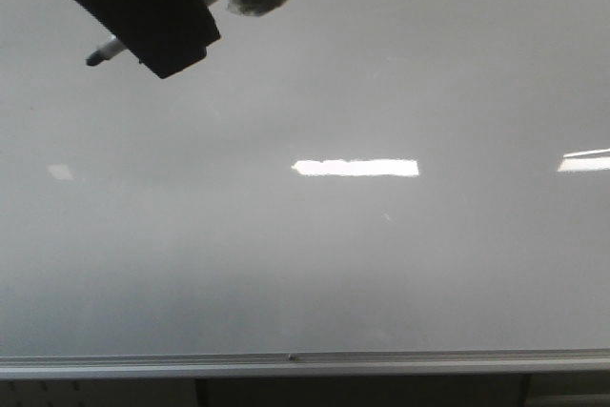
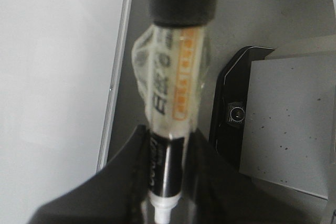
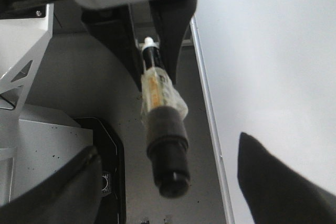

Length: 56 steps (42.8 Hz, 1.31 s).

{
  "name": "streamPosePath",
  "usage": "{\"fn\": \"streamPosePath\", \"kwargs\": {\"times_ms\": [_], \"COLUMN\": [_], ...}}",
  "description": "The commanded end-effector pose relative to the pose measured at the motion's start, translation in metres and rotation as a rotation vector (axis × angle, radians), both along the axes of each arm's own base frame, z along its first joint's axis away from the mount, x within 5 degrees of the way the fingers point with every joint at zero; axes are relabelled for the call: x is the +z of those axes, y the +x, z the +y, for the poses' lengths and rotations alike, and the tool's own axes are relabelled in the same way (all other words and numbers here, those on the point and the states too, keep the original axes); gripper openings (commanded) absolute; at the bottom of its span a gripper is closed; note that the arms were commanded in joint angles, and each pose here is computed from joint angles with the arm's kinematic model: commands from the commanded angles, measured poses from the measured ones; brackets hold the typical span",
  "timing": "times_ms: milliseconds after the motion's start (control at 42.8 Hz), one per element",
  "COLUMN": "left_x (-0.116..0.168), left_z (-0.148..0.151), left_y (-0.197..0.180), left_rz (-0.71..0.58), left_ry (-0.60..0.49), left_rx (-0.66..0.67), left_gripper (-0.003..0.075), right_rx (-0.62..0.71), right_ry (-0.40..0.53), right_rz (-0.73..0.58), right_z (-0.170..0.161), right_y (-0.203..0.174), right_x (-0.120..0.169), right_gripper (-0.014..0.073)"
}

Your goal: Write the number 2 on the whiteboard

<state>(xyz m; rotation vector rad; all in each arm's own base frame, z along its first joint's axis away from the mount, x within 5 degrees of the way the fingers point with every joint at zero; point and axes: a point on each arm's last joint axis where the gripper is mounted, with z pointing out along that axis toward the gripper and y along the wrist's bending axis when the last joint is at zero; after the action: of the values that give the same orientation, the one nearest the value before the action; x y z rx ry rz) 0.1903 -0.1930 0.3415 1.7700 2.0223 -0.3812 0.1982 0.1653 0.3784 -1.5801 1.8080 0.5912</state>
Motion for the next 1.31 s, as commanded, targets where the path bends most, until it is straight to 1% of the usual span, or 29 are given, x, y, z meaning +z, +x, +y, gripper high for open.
{"fn": "streamPosePath", "kwargs": {"times_ms": [0, 140, 327, 397, 444, 467, 560, 630, 700, 794, 840, 911, 1004, 1074, 1121, 1144, 1284], "left_x": [0.021, 0.021, 0.021, 0.022, 0.022, 0.022, 0.022, 0.022, 0.022, 0.022, 0.022, 0.022, 0.022, 0.025, 0.03, 0.032, 0.048], "left_z": [-0.001, -0.001, -0.001, -0.002, -0.002, -0.002, -0.002, -0.002, -0.002, -0.002, -0.002, -0.002, -0.002, -0.001, 0.001, 0.002, 0.009], "left_y": [-0.005, -0.004, -0.003, -0.003, -0.003, -0.003, -0.003, -0.003, -0.003, -0.003, -0.003, -0.003, -0.003, -0.002, -0.003, -0.003, -0.01], "left_rz": [-0.056, -0.059, -0.068, -0.073, -0.074, -0.074, -0.074, -0.074, -0.075, -0.074, -0.074, -0.076, -0.077, -0.08, -0.083, -0.084, -0.121], "left_ry": [-0.079, -0.082, -0.09, -0.094, -0.094, -0.094, -0.094, -0.094, -0.096, -0.095, -0.095, -0.096, -0.1, -0.094, -0.092, -0.09, -0.124], "left_rx": [0.003, 0.004, 0.008, 0.01, 0.011, 0.011, 0.011, 0.011, 0.011, 0.011, 0.011, 0.011, 0.012, 0.01, 0.019, 0.025, 0.066], "left_gripper": [-0.002, -0.002, -0.002, -0.002, -0.002, -0.002, -0.002, -0.002, -0.002, -0.0004, 0.0045, 0.0174, 0.0404, 0.0543, 0.0581, 0.0584, 0.0584], "right_rx": [0.033, 0.049, 0.05, 0.05, 0.05, 0.05, 0.05, 0.05, 0.05, 0.048, 0.04, 0.033, 0.027, 0.014, 0.0, -0.009, -0.102], "right_ry": [0.067, 0.062, 0.058, 0.058, 0.058, 0.058, 0.058, 0.058, 0.058, 0.059, 0.061, 0.062, 0.064, 0.061, 0.043, 0.036, -0.072], "right_rz": [-0.039, -0.028, -0.022, -0.022, -0.022, -0.022, -0.022, -0.021, -0.021, -0.02, -0.011, -0.003, 0.004, 0.013, 0.012, 0.013, 0.002], "right_z": [0.01, 0.018, 0.02, 0.02, 0.02, 0.02, 0.02, 0.02, 0.02, 0.02, 0.02, 0.02, 0.02, 0.019, 0.018, 0.017, 0.006], "right_y": [-0.002, 0.001, 0.003, 0.003, 0.003, 0.003, 0.003, 0.003, 0.003, 0.003, 0.003, 0.003, 0.003, 0.003, 0.003, 0.004, 0.007], "right_x": [0.017, 0.013, 0.011, 0.011, 0.011, 0.011, 0.011, 0.011, 0.011, 0.011, 0.011, 0.011, 0.011, 0.011, 0.01, 0.01, 0.015], "right_gripper": [0.0559, 0.0559, 0.0548, 0.0486, 0.0411, 0.0391, 0.0256, 0.0176, 0.0112, 0.0055, 0.0038, 0.0034, 0.0034, 0.0034, 0.0034, 0.0034, 0.0034]}}
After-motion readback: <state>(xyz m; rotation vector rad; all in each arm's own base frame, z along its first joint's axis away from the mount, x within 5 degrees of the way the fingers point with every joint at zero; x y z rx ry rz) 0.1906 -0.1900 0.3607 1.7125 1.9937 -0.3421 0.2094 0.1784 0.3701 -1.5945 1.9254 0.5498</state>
